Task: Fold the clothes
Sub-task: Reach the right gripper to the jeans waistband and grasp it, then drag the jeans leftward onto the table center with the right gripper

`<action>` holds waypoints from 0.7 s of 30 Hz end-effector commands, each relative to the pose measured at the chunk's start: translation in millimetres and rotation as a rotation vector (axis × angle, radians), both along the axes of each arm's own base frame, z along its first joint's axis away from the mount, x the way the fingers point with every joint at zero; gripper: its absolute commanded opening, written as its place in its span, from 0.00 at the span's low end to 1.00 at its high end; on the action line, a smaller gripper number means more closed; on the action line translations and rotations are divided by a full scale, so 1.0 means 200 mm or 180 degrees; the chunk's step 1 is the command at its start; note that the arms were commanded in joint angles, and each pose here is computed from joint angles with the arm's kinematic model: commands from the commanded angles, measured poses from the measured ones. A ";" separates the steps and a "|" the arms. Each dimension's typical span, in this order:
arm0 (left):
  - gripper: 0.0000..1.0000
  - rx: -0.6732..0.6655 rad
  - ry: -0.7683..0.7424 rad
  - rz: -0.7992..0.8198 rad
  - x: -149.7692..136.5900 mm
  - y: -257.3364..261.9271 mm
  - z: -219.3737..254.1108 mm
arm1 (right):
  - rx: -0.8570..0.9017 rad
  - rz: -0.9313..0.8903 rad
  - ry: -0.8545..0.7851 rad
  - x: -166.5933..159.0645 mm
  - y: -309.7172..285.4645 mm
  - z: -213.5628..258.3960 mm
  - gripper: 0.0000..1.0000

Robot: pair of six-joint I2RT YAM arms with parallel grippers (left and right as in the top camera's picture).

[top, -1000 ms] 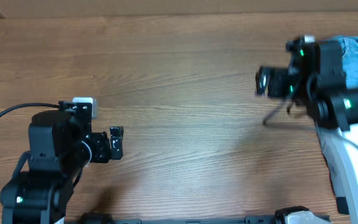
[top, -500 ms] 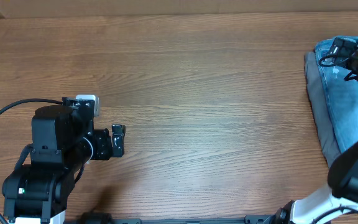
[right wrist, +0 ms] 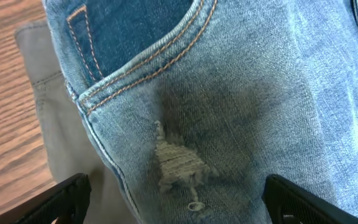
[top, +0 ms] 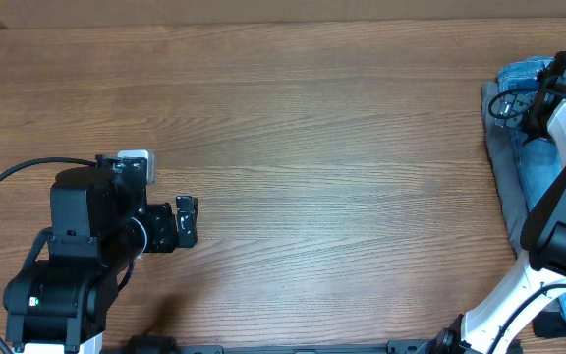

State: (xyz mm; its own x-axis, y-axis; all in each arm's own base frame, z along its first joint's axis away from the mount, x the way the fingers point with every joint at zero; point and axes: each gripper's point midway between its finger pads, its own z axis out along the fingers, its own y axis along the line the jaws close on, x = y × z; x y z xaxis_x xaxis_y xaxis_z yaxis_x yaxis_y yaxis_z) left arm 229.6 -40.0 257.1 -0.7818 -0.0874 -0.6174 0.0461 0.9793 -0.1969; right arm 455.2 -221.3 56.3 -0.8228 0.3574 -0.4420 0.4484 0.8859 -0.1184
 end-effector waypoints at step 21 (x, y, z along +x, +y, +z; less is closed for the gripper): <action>1.00 -0.0094 -0.0057 0.0006 0.00 -0.02 0.05 | 0.0289 0.0571 -0.0835 0.25 0.31 0.59 0.21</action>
